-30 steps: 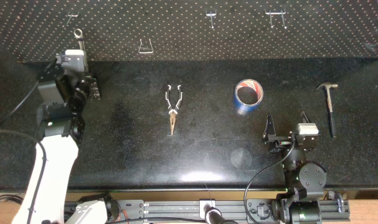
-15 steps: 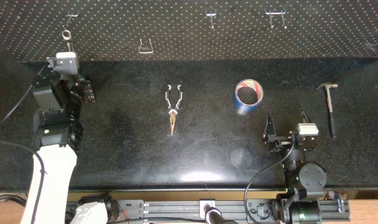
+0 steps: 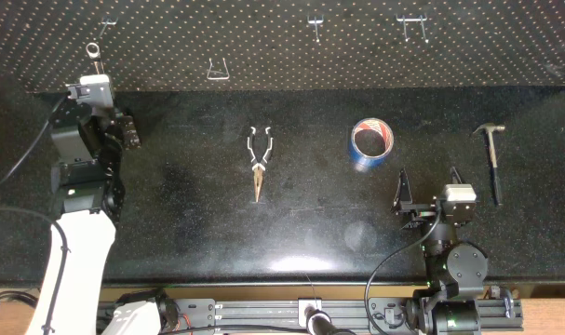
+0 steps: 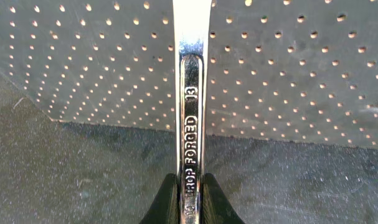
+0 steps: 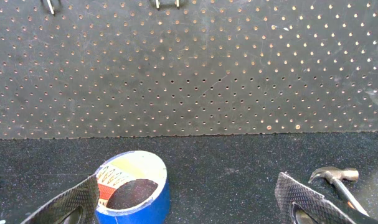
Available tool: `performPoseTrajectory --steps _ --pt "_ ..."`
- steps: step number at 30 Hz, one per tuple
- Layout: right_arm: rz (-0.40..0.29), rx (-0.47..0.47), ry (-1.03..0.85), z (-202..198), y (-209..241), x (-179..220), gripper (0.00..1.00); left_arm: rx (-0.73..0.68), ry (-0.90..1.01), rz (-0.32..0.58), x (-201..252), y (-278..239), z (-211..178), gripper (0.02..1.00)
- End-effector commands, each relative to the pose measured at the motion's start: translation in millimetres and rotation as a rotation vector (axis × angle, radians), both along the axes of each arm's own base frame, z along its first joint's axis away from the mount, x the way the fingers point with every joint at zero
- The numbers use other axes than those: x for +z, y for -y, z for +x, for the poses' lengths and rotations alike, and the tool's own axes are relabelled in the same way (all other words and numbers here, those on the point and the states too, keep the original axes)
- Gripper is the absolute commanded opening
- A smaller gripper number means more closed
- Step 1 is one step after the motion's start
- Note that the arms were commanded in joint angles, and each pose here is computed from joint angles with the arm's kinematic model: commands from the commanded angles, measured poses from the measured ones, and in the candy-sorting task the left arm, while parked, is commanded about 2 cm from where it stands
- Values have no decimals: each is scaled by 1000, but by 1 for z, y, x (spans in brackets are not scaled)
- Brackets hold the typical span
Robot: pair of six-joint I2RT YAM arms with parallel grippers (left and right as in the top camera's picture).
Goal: Place Tools Onto Pegboard
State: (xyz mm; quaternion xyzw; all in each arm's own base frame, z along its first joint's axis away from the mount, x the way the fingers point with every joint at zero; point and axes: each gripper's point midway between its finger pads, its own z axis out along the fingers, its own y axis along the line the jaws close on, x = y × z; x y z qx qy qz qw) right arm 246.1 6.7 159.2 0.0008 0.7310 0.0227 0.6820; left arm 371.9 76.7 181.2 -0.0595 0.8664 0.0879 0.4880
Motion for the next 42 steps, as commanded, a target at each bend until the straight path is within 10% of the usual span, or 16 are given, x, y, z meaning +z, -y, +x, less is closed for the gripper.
performPoseTrajectory --steps 1,20,22,27,33,35,36,42 --pt "-10 -1 1 0 0 -1 930 28 73 8 20 -6 14 29" --pt "-10 -1 1 0 0 -1 930 -7 109 -4 6 -5 41 27" --pt "-10 -1 1 0 0 -1 930 -7 106 -5 3 -5 43 478" --pt "-10 -1 1 0 0 -1 930 -6 103 -5 2 -5 43 939" --pt "-10 -1 1 0 0 -1 930 -10 12 -26 11 -2 36 993" --pt "-10 -1 1 0 0 -1 930 51 -106 -159 -1 8 19 993" --pt "-10 -1 1 0 0 -1 930 105 -183 -300 -14 33 7 993" --pt "-10 -1 1 0 0 -1 930 -23 -691 -354 -70 196 -53 993"
